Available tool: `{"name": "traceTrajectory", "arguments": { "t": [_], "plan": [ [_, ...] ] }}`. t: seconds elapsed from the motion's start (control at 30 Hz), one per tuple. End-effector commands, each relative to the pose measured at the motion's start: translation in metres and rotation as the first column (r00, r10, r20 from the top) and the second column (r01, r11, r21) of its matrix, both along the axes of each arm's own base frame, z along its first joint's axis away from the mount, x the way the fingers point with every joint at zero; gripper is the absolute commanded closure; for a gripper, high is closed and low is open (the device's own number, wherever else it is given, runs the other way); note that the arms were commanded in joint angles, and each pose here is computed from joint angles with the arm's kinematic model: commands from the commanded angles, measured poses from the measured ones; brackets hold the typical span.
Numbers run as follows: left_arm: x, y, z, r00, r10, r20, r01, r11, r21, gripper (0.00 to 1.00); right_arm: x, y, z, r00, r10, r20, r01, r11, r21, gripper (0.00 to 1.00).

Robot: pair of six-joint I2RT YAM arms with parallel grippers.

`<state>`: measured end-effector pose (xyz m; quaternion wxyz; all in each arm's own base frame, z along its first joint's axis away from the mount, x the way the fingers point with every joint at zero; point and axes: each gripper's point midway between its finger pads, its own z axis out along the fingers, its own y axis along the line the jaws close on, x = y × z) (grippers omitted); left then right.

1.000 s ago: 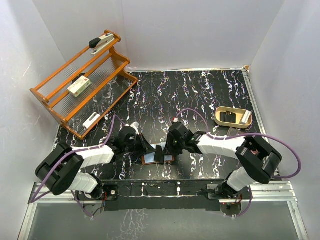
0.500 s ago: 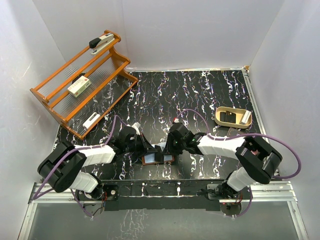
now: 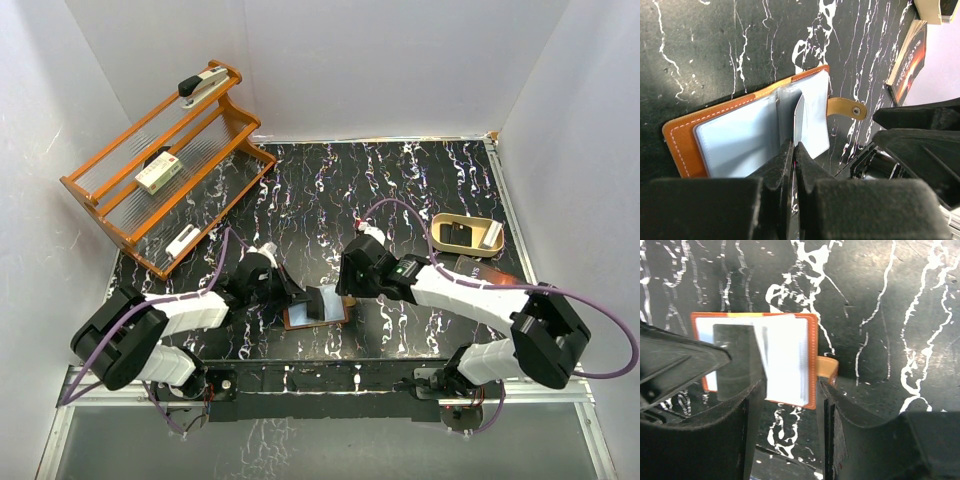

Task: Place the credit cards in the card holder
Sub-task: Insert the credit card into the card holder.

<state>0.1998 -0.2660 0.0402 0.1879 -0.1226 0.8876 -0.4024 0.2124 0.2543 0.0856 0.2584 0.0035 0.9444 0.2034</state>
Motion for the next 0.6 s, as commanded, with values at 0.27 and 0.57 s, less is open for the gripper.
{"name": "traceTrajectory", "arguments": {
  "t": [0.27,0.57],
  "plan": [
    [0.016,-0.003,-0.007,0.998,0.023,0.066,-0.024,1.000,0.009,1.00,-0.001,-0.020,-0.042,1.000,-0.010,-0.016,0.008,0.990,-0.137,0.64],
    [0.017,0.002,-0.009,0.995,0.043,0.089,-0.045,0.999,0.019,1.00,-0.020,-0.019,-0.056,0.996,-0.006,-0.085,-0.001,0.997,-0.077,0.99]
  ]
}}
